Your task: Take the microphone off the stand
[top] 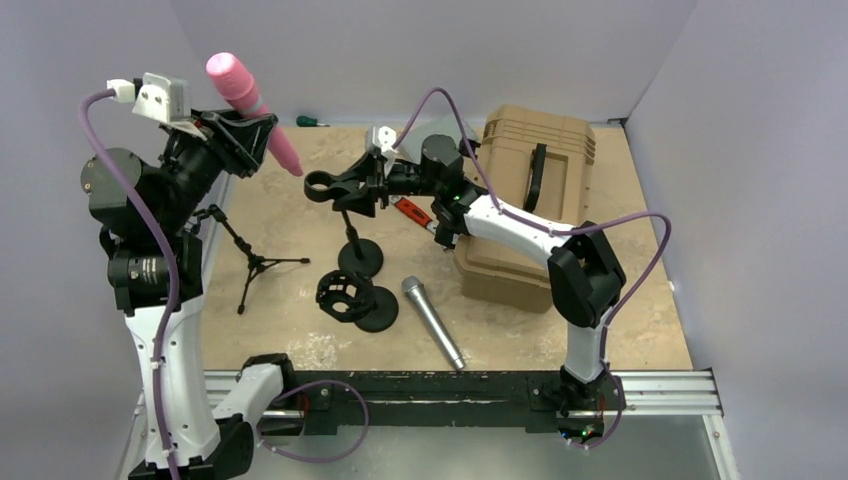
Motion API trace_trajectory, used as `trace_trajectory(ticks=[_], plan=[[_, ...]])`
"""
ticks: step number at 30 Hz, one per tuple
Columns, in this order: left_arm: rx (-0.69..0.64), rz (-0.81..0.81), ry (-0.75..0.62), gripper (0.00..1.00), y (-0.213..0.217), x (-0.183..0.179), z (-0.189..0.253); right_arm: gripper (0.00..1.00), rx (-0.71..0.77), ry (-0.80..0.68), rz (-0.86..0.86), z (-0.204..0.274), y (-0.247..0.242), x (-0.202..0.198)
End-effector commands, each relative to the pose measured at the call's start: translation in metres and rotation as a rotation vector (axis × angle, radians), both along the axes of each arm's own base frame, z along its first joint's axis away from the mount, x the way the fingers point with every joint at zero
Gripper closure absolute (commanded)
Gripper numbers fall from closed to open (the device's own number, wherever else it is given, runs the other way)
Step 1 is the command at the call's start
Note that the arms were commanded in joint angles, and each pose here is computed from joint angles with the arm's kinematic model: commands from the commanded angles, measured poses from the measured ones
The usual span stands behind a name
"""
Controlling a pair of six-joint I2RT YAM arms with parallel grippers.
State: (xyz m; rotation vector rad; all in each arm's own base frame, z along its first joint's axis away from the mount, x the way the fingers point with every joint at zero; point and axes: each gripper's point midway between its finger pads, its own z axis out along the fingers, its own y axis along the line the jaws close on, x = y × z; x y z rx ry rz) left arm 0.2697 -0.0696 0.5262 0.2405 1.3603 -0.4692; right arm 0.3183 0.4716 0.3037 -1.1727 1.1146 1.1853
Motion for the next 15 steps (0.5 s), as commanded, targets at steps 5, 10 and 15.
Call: trace_trajectory(ticks=[5, 10, 15], plan=[[-0.119, 0.250, 0.349, 1.00, 0.045, 0.055, -0.070, 0.44, -0.052, -0.004, -0.181, -0.009, -0.013, 0.022], [-0.093, 0.303, 0.517, 1.00, 0.058, 0.091, -0.116, 0.22, -0.055, 0.014, -0.190, -0.007, -0.016, 0.022], [-0.083, 0.314, 0.731, 1.00, 0.066, 0.138, -0.189, 0.18, -0.040, 0.016, -0.191, 0.004, -0.021, 0.016]])
